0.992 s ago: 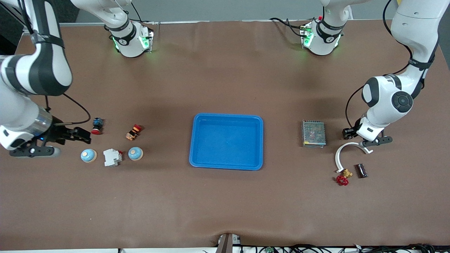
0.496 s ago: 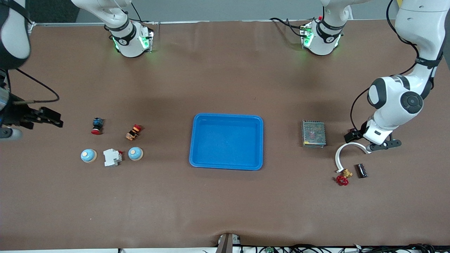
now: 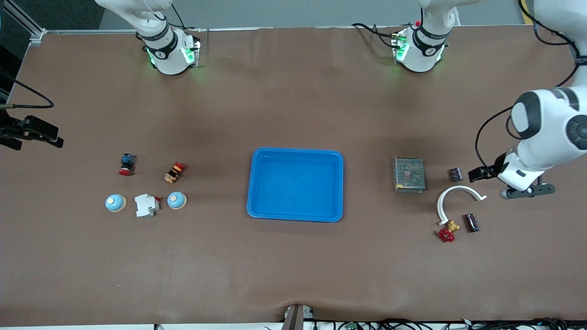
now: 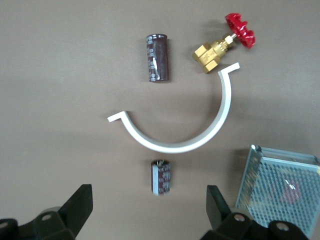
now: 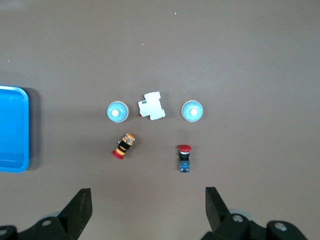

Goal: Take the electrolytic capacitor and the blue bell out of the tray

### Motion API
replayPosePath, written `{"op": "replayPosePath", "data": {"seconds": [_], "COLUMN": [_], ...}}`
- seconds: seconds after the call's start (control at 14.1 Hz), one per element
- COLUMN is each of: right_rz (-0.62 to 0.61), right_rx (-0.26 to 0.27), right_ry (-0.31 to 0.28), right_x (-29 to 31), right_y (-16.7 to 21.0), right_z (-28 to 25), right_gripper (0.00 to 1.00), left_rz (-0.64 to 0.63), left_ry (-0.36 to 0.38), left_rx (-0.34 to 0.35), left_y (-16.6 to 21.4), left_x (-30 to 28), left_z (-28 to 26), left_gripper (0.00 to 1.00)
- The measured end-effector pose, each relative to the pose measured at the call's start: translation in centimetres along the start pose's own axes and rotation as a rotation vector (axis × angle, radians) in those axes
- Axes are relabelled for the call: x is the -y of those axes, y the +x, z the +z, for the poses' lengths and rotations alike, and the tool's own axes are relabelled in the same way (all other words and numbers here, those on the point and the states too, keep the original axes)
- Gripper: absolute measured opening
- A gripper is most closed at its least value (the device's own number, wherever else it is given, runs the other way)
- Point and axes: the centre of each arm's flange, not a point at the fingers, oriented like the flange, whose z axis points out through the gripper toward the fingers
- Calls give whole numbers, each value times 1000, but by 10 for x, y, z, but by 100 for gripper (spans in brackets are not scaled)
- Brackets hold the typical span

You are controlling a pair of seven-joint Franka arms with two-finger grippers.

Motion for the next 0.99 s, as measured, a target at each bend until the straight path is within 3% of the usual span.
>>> {"op": "replayPosePath", "data": {"seconds": [0.28,0.78,0.99], "right_rz": [16,16,16], "right_rx": [2,-38,-44], "right_ry": [-4,-8,-8], "right_x": [11,12,12], "right_y": [-14,-26,-26], "right_z": [-24,-48,-48], "right_gripper": [100,100,100], "left_rz": [-7,52,76], "left_ry": [-31,-81,-93], "left_rx": [48,23,-18], "left_y": [9,14,11], "left_x": [0,-44,-74], "left_z": [-87,-168,-209], "left_gripper": [100,100,100]}}
